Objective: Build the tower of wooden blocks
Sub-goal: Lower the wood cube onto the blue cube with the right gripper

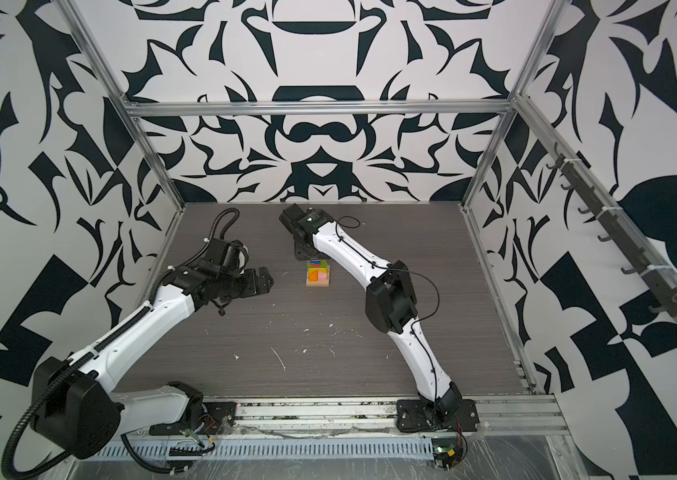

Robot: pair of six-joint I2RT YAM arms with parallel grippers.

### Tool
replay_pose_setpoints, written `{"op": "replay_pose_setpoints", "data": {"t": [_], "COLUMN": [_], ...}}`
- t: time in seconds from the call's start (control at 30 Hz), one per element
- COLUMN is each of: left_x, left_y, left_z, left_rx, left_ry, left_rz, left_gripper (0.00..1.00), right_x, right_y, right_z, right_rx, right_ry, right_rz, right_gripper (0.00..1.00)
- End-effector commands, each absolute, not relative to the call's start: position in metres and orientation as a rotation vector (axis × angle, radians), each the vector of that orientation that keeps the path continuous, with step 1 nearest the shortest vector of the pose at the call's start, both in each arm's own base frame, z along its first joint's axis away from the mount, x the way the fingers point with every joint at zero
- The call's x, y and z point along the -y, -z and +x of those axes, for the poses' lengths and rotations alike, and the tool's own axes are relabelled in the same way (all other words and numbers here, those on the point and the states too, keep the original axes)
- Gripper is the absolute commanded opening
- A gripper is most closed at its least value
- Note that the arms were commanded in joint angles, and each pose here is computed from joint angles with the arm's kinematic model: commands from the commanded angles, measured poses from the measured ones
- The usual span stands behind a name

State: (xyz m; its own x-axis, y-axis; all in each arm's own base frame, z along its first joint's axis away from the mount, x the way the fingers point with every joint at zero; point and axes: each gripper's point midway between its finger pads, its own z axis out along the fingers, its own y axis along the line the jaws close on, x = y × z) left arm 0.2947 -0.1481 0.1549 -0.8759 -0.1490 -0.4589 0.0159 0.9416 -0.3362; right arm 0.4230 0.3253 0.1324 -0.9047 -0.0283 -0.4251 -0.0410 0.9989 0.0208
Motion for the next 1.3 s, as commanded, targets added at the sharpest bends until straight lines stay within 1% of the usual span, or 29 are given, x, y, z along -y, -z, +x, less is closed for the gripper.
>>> {"op": "replay_pose_setpoints", "data": {"t": [0.0,0.3,0.73,1.27], "left_x": [0.147,0.147,0.149,0.149], "left_y": [-0.154,-0.154,-0.154,-0.151], "left_z": [0.292,0.293,0.295,0.294], "left_rx": [-2.598,-2.597,-2.598,-2.606], "left_ry": [0.463,0.463,0.47,0.467], "left_rz": [-0.092,-0.09,-0.086,-0.09], "left_gripper": [1.0,1.0,0.99,1.0], "right_x": [-0.326,-0.326,-0.324,-0.324], "right_y": [-0.14,-0.128,-0.12,-0.12], "right_z": [0.426,0.424,0.421,0.421], "right_rx": [-2.684,-2.706,-2.724,-2.725], "right_ry": [-0.061,-0.037,-0.015,-0.014], "right_rz": [-0.021,-0.008,-0.009,-0.011], "right_gripper": [0.58,0.59,0.57,0.47]}}
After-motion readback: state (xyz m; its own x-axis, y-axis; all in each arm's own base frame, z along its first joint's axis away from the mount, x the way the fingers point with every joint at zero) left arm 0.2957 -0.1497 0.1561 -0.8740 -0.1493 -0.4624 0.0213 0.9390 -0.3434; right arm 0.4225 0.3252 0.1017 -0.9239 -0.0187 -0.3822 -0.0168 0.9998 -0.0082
